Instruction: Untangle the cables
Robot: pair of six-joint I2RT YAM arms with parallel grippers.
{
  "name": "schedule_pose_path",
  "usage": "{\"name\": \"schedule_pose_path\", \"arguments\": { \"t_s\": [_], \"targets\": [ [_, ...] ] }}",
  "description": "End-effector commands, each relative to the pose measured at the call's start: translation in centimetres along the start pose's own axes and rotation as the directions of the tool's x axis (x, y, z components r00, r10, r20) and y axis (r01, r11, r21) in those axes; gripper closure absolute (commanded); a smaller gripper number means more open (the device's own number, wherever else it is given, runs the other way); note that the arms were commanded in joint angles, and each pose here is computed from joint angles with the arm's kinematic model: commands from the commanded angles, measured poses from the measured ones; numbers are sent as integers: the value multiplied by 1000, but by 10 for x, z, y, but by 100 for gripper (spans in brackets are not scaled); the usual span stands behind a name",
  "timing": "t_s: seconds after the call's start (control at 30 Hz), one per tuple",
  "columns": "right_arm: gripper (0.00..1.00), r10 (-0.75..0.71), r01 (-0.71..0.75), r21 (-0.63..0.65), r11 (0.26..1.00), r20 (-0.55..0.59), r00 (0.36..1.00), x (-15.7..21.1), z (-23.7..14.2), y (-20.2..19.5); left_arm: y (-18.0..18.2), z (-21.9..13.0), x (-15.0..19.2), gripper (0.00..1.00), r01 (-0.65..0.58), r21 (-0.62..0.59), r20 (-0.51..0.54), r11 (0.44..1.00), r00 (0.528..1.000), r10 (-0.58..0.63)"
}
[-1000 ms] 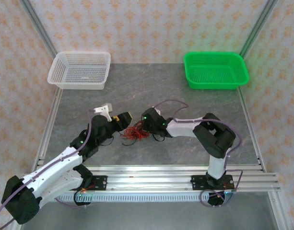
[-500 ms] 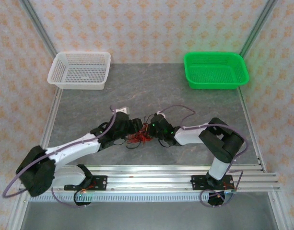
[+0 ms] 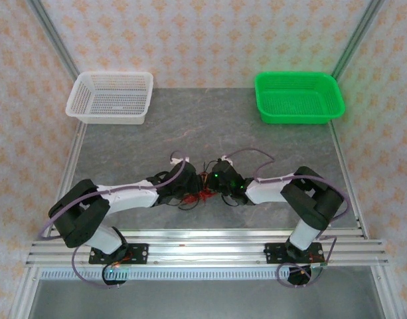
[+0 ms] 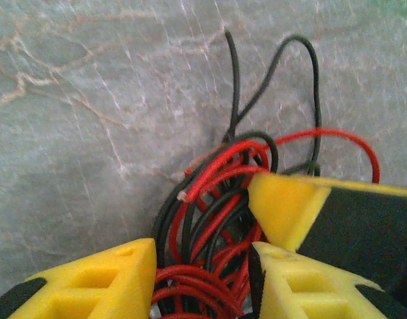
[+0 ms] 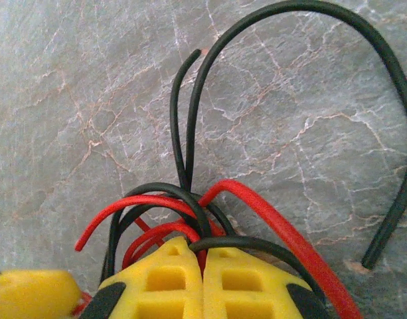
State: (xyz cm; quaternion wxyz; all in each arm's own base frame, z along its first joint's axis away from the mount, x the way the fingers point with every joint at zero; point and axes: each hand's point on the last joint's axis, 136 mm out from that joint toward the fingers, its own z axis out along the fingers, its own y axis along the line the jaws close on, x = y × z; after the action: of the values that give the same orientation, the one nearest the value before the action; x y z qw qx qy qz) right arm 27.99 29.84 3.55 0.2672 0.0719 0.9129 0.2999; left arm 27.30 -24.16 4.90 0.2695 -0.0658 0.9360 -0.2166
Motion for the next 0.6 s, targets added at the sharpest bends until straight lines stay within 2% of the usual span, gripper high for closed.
{"name": "schedule_pose_path", "arguments": {
  "t_s": [0.0,0.33,0.57],
  "targets": [
    [100,91,-90,-22,996,56,994,-15,-1,7,23,2,18,59,-48,-70,-24,996,999,47],
    [100,228,-225,-38,974,125,966,-29,-7,3,64,-6,50,57,-43,-137,-60,990,998,35],
    [100,360,-359,-45,932,230,904,-43,-28,-21,86,1,60,58,-36,-209,-59,977,998,24]
  ]
}}
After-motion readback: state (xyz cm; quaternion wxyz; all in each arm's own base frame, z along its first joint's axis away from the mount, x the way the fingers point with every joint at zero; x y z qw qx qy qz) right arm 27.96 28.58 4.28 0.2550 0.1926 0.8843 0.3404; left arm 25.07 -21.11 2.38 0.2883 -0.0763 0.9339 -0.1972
